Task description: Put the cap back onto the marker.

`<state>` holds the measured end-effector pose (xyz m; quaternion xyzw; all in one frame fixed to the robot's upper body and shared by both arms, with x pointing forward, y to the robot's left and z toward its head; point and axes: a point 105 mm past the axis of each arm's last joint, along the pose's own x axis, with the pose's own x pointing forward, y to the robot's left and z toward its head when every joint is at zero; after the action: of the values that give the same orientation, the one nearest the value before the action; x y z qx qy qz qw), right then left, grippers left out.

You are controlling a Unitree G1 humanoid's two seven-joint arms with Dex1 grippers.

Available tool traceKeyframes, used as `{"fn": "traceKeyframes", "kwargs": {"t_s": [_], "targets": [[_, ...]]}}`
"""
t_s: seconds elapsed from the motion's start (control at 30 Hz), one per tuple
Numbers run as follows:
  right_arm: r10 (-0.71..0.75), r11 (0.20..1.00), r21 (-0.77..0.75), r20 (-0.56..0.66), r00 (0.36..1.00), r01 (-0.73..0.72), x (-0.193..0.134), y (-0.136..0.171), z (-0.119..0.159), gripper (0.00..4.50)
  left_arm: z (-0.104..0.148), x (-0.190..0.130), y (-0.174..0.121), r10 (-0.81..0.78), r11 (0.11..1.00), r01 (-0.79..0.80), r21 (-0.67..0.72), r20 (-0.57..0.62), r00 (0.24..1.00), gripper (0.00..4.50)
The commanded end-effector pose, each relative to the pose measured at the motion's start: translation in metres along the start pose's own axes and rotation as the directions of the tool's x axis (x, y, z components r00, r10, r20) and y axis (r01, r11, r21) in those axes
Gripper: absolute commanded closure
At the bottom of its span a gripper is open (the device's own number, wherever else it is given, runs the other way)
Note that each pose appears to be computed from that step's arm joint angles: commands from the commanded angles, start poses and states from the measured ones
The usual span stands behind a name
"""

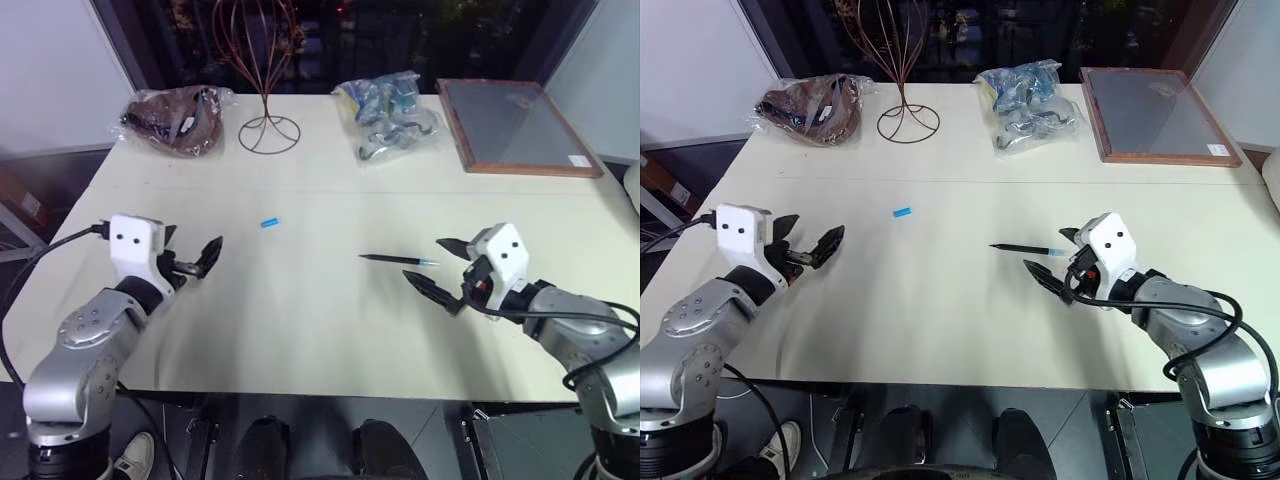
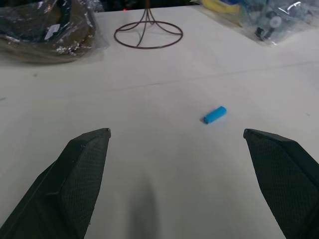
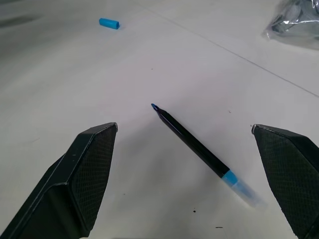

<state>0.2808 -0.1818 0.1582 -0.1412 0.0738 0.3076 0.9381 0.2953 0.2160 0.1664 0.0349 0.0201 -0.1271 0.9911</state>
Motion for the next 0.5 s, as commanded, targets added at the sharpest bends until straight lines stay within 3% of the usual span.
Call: {"fn": "traceKeyframes", "kwargs": {"t_s": [0.03,0.5], "targets": [[-0.014,0.999,-0.04,0.041,0.999,0.015,-0.0052,-0.0024,0.0129,0.0,0.014,-0.002,-0.0026,-0.012,0.999,0.01,0.033,0.06,0.998,0.02],[-0.015,0.999,-0.035,0.043,0.999,0.016,-0.0049,-0.0019,0.0125,0.0,0.0145,0.0002,-0.0035,-0.024,0.999,0.023,0.027,0.054,0.998,0.02]]}}
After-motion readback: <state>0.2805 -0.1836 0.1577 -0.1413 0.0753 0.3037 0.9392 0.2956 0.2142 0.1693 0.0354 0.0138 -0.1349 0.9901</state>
